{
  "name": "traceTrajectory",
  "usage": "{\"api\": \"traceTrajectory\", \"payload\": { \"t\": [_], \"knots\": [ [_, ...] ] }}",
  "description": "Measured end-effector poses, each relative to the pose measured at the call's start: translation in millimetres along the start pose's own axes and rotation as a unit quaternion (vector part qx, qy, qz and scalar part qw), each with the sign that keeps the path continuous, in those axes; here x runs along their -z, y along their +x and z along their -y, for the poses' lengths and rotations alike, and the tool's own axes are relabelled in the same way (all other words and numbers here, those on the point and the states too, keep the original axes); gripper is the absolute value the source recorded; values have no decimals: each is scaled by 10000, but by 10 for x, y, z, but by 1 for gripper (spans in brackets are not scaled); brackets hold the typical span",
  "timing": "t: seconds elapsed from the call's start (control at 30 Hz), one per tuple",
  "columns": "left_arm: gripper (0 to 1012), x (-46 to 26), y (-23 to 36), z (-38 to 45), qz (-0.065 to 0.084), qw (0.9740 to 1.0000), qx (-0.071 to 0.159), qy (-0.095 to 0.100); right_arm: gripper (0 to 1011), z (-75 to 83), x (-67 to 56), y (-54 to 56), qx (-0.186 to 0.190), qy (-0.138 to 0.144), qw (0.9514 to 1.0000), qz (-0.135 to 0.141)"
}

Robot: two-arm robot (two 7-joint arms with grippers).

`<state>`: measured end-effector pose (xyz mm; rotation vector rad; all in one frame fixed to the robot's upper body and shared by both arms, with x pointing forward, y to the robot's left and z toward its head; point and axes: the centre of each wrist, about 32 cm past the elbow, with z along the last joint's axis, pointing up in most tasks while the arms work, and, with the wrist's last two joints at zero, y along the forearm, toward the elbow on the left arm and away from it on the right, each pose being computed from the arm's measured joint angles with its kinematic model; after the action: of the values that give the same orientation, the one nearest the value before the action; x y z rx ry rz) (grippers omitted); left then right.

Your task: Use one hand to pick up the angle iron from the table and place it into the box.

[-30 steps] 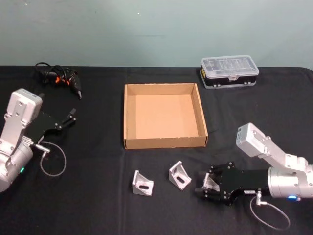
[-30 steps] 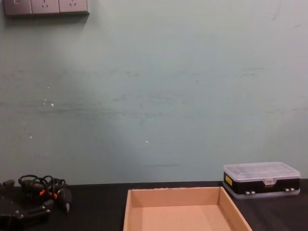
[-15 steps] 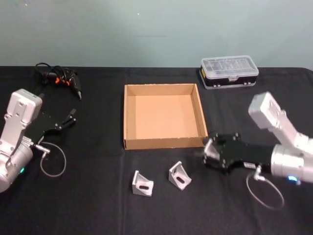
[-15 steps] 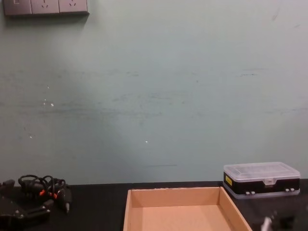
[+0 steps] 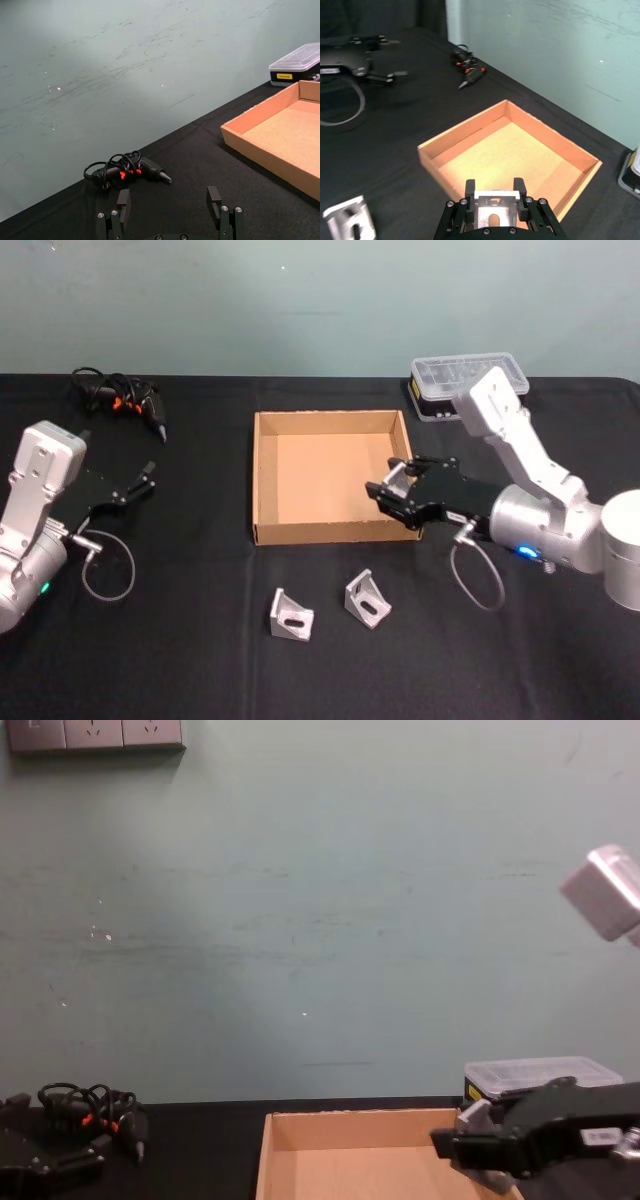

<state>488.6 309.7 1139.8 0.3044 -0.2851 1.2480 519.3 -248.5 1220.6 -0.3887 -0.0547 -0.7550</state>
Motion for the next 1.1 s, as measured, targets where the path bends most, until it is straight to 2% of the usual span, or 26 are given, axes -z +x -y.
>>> {"api": "traceTrajectory", "payload": {
  "t": [0.13, 0.57, 1.1],
  "knots": [
    [1000, 0, 0, 0, 0, 10000, 0, 0, 452, -170, -43, -25, 215, -86, 9997, -77],
    [1000, 0, 0, 0, 0, 10000, 0, 0, 452, -591, -114, -38, 592, -362, 9974, -217],
    [1000, 0, 0, 0, 0, 10000, 0, 0, 452, -900, -61, 20, 823, -726, 9935, -301]
  ]
}}
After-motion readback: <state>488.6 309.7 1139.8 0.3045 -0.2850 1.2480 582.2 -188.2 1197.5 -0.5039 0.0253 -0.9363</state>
